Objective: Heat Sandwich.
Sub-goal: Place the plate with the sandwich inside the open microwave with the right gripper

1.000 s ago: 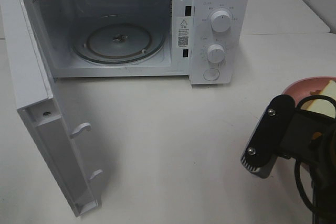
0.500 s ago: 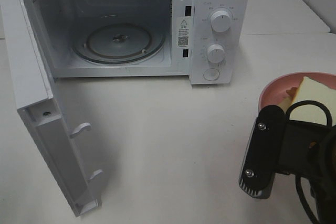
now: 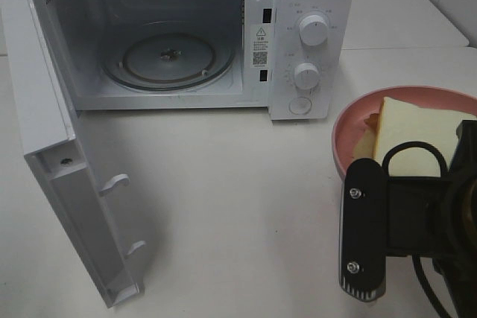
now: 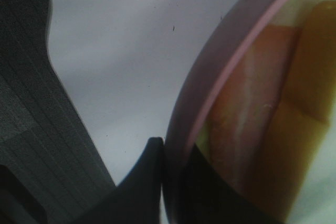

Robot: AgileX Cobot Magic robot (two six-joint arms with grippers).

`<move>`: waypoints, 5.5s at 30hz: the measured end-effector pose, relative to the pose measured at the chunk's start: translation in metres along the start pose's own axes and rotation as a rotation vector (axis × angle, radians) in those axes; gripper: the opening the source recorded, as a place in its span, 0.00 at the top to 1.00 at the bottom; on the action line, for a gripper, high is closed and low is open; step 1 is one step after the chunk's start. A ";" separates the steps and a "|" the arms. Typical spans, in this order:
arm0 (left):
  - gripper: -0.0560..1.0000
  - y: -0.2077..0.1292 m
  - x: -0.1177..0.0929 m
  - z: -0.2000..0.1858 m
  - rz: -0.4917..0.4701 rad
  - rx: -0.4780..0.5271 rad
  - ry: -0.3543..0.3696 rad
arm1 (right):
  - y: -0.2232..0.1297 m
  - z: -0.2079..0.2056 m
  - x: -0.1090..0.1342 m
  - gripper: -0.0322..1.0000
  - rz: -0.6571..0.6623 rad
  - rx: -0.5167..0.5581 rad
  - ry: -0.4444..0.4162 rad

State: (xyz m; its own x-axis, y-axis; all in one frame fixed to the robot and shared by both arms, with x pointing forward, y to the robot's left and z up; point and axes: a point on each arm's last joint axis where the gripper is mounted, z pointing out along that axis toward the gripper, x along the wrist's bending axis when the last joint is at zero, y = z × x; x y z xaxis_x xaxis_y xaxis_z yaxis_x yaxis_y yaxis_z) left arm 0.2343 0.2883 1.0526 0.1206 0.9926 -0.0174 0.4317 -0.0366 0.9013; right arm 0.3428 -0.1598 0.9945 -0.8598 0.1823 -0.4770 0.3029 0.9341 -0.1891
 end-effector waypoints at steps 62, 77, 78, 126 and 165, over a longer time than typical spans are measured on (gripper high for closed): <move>0.01 0.000 0.000 0.000 0.000 0.000 0.000 | 0.023 0.022 -0.041 0.91 -0.866 -0.431 -0.087; 0.01 0.000 0.000 0.000 0.000 0.000 0.000 | 0.011 0.039 -0.066 0.91 -0.954 -0.480 -0.122; 0.01 0.000 0.000 0.000 0.000 0.000 0.000 | 0.011 0.039 -0.067 0.91 -0.958 -0.481 -0.128; 0.01 0.000 0.000 0.000 0.000 0.000 0.000 | 0.129 0.051 -0.119 0.91 -1.008 -0.533 -0.168; 0.01 0.000 0.000 0.000 0.000 0.000 0.000 | 0.236 0.083 -0.176 0.91 -0.823 -0.501 -0.106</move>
State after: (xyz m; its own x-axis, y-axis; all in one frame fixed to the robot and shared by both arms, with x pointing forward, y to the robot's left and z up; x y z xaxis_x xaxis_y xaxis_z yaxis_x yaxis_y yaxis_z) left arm 0.2343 0.2883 1.0526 0.1206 0.9926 -0.0174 0.4317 -0.0366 0.9013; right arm 0.6000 0.0034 0.9620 -0.6754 -0.5928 -0.4387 -0.6087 0.7839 -0.1222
